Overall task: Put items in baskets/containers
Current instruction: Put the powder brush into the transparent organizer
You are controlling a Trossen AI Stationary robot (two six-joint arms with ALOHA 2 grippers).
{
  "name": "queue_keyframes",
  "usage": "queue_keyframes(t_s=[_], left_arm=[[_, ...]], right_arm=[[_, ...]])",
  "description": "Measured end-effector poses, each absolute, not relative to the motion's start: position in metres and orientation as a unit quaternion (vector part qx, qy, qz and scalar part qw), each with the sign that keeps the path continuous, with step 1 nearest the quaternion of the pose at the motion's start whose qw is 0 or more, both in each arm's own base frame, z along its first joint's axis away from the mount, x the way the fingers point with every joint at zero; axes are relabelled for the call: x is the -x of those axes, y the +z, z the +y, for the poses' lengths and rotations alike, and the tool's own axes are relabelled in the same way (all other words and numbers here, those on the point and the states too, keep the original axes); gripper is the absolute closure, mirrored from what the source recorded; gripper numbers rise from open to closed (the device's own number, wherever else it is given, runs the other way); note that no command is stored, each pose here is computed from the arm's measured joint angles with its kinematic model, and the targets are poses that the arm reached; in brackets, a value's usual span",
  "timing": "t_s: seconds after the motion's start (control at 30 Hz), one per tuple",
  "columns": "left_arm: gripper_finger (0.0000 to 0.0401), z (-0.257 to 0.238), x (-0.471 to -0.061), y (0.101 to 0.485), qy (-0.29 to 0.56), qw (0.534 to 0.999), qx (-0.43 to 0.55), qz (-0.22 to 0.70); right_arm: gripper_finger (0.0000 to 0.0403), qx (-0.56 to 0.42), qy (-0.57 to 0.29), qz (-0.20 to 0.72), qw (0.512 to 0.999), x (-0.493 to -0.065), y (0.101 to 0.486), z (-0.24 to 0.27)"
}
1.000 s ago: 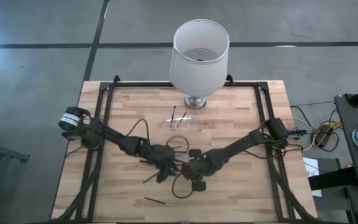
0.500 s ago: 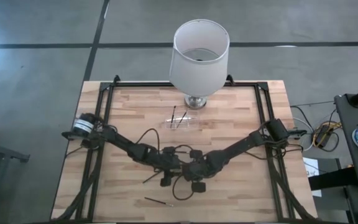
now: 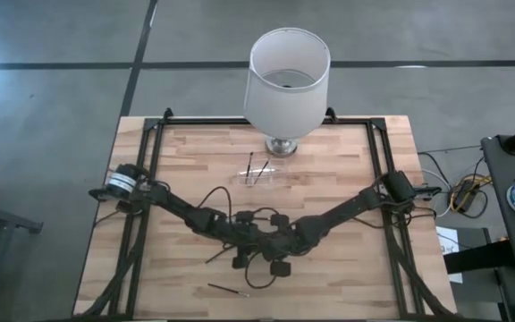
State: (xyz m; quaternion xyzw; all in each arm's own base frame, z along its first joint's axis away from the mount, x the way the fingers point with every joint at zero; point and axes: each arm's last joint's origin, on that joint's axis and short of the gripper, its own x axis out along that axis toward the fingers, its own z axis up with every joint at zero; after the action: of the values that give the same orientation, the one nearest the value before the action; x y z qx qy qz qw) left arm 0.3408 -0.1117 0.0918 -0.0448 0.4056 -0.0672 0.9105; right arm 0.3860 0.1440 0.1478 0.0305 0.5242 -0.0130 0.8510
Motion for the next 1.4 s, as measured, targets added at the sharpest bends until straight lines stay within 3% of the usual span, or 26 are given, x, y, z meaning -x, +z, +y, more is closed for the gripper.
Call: queue_keyframes(t_s=[0.23, 0.57, 0.77, 0.97, 1.2, 1.4], left_arm=[[0.0307, -0.112, -0.341, 0.094, -0.064, 0.911, 0.042, 0.405], [0.0318, -0.112, -0.343, 0.115, -0.066, 0.923, 0.048, 0.376], [0.0367, -0.114, -0.343, 0.116, -0.059, 0.926, 0.025, 0.371], [0.0368, -0.114, -0.344, 0.117, -0.053, 0.928, 0.027, 0.368], [0.0368, -0.112, -0.342, 0.124, -0.037, 0.931, 0.036, 0.36], [0.0368, -0.109, -0.337, 0.144, -0.004, 0.941, 0.035, 0.336]], right_arm=[[0.0369, -0.03, -0.015, 0.526, 0.85, -0.386, 0.148, 0.143], [0.037, -0.032, -0.009, 0.533, 0.846, -0.385, 0.148, 0.143], [0.0306, -0.029, -0.01, 0.526, 0.85, -0.385, 0.154, 0.143], [0.0243, -0.031, -0.016, 0.494, 0.869, -0.384, 0.184, 0.142], [0.0207, 0.004, -0.12, 0.466, 0.877, -0.346, 0.24, 0.135], [0.0207, -0.094, -0.231, 0.409, 0.878, -0.305, 0.277, 0.13]])
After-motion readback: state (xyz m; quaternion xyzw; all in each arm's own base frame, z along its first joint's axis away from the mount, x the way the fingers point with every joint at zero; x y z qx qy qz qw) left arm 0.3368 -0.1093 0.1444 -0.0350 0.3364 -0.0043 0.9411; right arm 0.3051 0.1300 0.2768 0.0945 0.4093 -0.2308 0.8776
